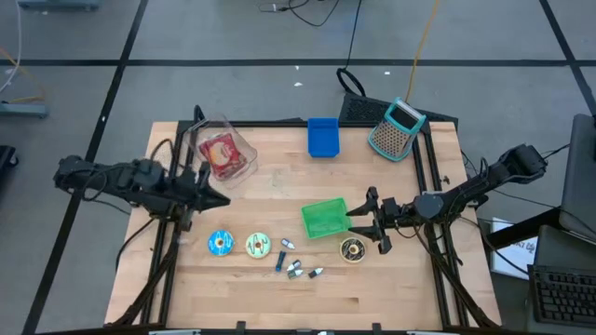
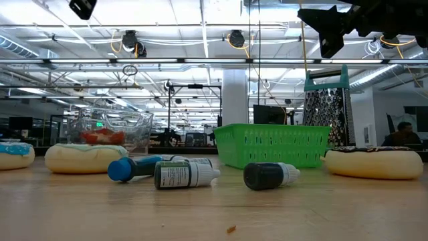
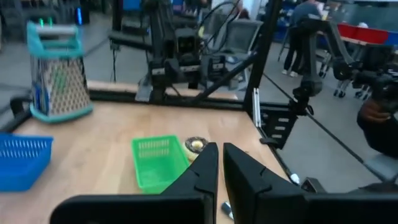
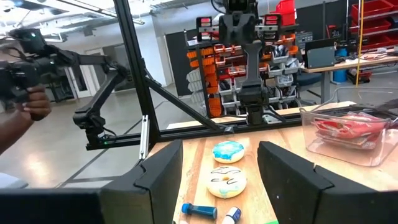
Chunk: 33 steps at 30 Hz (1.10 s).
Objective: Pick & Place Food Item
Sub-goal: Put the black donut into the blue bin
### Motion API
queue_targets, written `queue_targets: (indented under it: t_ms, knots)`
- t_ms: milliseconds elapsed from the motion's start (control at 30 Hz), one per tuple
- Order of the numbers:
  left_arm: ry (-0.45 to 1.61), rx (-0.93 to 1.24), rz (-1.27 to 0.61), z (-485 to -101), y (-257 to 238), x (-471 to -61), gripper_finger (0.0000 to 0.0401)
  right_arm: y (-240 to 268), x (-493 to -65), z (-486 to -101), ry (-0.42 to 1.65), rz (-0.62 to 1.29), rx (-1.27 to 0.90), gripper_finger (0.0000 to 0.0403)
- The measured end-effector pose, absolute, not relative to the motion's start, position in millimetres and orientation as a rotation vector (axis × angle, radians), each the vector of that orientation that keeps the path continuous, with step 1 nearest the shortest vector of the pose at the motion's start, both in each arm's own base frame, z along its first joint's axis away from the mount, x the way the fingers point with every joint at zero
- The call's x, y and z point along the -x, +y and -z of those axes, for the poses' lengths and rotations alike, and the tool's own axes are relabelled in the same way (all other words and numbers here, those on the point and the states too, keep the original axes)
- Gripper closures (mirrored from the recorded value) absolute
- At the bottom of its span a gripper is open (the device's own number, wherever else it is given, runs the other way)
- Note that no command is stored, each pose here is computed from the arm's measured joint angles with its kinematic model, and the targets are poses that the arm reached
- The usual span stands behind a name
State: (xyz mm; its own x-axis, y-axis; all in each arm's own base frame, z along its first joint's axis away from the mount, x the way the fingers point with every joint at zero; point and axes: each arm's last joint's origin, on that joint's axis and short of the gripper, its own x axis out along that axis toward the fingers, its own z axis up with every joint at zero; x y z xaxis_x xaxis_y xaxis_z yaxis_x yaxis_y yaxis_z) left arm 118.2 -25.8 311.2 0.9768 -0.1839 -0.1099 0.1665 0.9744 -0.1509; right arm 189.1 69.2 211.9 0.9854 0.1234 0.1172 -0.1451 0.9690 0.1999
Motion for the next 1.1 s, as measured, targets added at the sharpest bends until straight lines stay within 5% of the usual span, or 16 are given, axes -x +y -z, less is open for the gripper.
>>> queue_targets:
  t_ms: [433, 833, 1100]
  knots:
    - [0.018, 0.087, 0.198, -254, -24, -101, 0.0377, 69, -189, -212, -0.104, -0.135, -0.210, 0.0206]
    - [-0.117, 0.074, 0.179, -248, -15, -66, 0.0377, 69, -189, -211, -0.098, -0.134, -0.208, 0.0206]
    - [-0.126, 0.093, 0.192, -219, -19, -81, 0.0377, 69, -189, -211, -0.092, -0.133, -0.206, 0.0206]
